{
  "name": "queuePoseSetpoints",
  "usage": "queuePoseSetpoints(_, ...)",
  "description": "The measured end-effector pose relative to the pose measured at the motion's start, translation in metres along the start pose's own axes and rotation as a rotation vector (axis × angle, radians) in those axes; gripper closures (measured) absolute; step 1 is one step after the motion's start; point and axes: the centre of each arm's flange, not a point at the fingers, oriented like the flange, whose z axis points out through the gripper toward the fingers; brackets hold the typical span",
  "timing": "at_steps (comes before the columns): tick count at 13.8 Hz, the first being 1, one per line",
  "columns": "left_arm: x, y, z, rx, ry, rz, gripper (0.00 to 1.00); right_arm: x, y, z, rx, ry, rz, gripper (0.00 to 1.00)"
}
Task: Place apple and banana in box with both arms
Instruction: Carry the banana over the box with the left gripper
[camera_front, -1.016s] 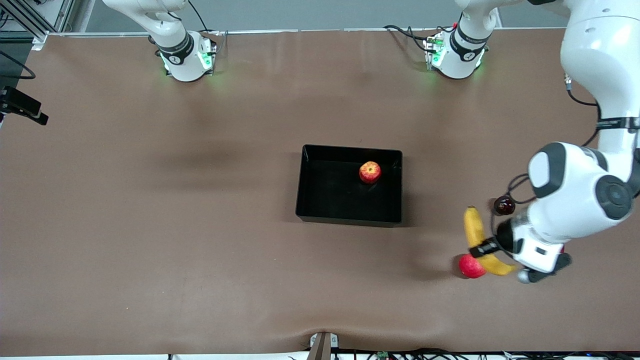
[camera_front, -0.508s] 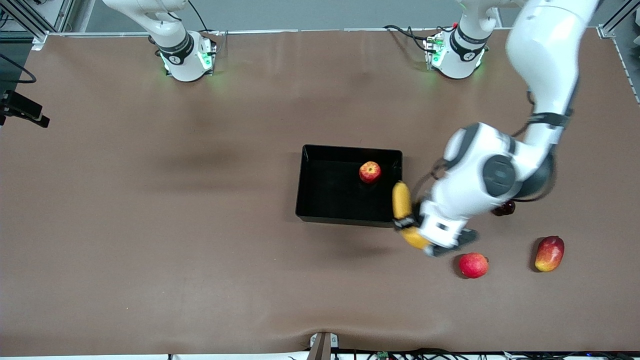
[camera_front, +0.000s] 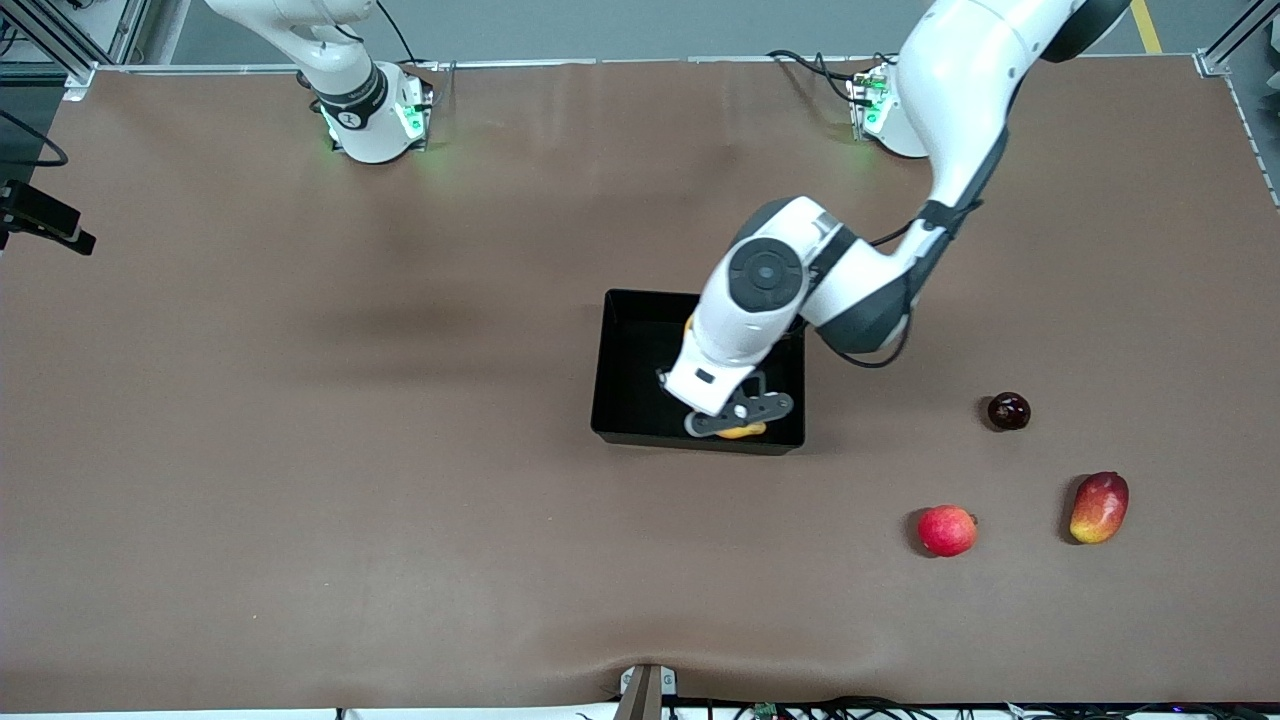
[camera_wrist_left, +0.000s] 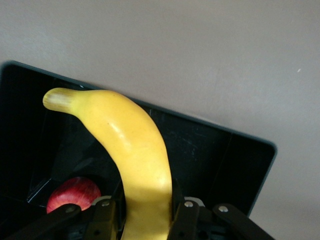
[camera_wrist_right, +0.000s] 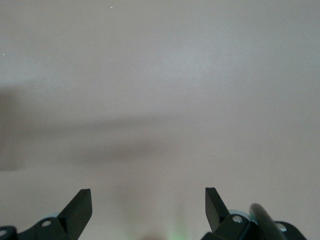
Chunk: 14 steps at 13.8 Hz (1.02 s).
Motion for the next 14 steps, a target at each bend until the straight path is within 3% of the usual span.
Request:
queuePoseSetpoints(4, -0.021, 0.014, 0.038, 0.046, -0.012, 0.049, 0.64, 0.000, 0.000, 0.000, 0.003, 0.000, 0.000, 0.00)
queuePoseSetpoints(14, -0.025, 0.027, 0.098, -0.009, 0.025, 0.074, 0.64, 0.000, -0.001, 0.000, 0.005, 0.000, -0.001, 0.00)
